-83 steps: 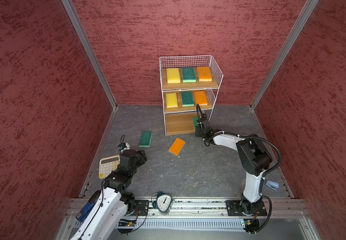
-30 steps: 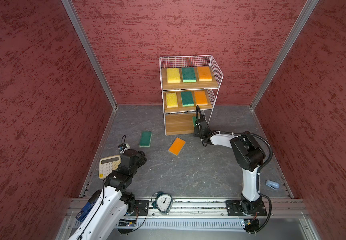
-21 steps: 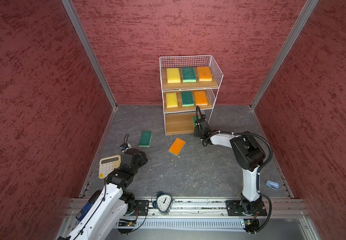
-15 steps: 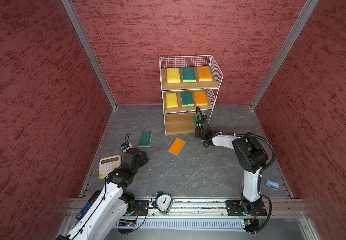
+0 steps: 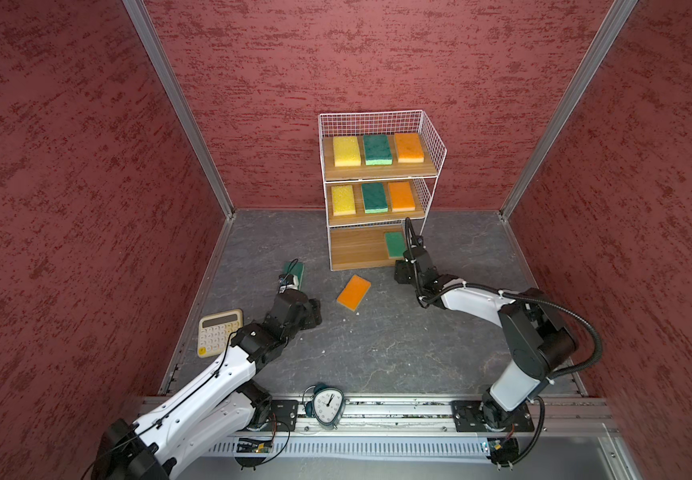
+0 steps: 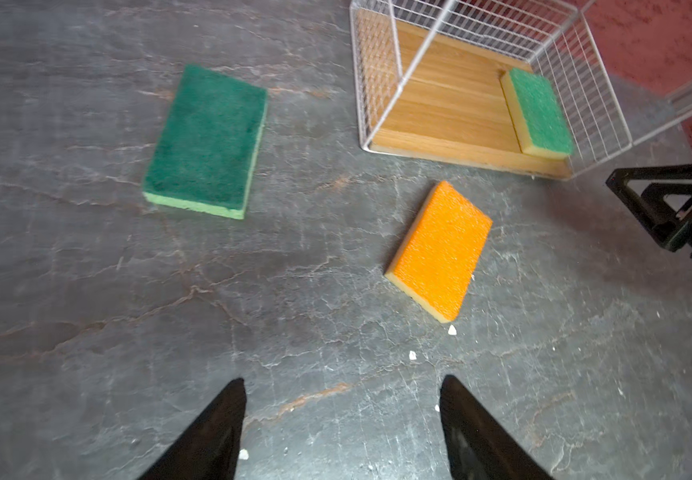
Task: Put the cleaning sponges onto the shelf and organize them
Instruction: 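Withdraw the right gripper from the shelf while the left gripper moves over the orange sponge, then lower the left gripper onto the orange sponge and close on it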
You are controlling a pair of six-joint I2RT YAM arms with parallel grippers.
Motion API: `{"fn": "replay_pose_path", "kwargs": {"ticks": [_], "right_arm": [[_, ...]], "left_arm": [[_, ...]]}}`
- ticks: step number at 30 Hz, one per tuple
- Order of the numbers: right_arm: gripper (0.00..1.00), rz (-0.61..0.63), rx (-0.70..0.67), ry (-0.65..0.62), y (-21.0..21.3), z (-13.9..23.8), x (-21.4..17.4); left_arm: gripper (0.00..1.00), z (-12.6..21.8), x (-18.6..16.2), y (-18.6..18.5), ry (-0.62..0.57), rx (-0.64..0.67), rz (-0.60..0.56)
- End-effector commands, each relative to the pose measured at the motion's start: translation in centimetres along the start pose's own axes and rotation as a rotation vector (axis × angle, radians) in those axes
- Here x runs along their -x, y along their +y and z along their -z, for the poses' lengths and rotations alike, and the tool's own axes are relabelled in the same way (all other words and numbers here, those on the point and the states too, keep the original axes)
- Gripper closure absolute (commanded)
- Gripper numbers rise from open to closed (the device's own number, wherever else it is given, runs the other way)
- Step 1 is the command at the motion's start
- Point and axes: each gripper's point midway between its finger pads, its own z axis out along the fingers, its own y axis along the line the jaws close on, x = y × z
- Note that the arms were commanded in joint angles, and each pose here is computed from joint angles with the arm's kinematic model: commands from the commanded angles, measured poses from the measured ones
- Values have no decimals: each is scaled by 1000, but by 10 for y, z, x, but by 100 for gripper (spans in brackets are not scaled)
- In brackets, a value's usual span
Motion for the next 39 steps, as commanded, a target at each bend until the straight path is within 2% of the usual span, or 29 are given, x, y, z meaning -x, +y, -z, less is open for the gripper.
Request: {"fn": "replay_pose_path", "kwargs": {"ticks": [1, 7, 10, 18, 21, 22, 30, 39], "right_arm": [[26, -17, 7, -14, -7, 22, 0], [15, -9, -12, -4, -30, 56, -17], [10, -15, -41, 28, -43, 68, -28], [1, -81, -66, 12, -73, 103, -27], [1, -101, -64, 1, -79, 112, -25], [1, -107, -63, -1, -80, 115, -25], [1, -141, -64, 4, -84, 117, -28], [1, -150, -62, 1, -84, 116, -25]], "left_arm": [[24, -6, 9, -19, -11, -14, -90], [20, -36, -2, -46, 66, 3, -230], [19, -53, -9, -62, 90, -40, -282], [15, -88, -24, -87, 141, -142, -334], [13, -95, -25, -91, 155, -173, -338], [1, -97, -25, -92, 159, -181, -340], [0, -108, -21, -78, 171, -160, -348], [1, -122, -29, -81, 214, -157, -401]]}}
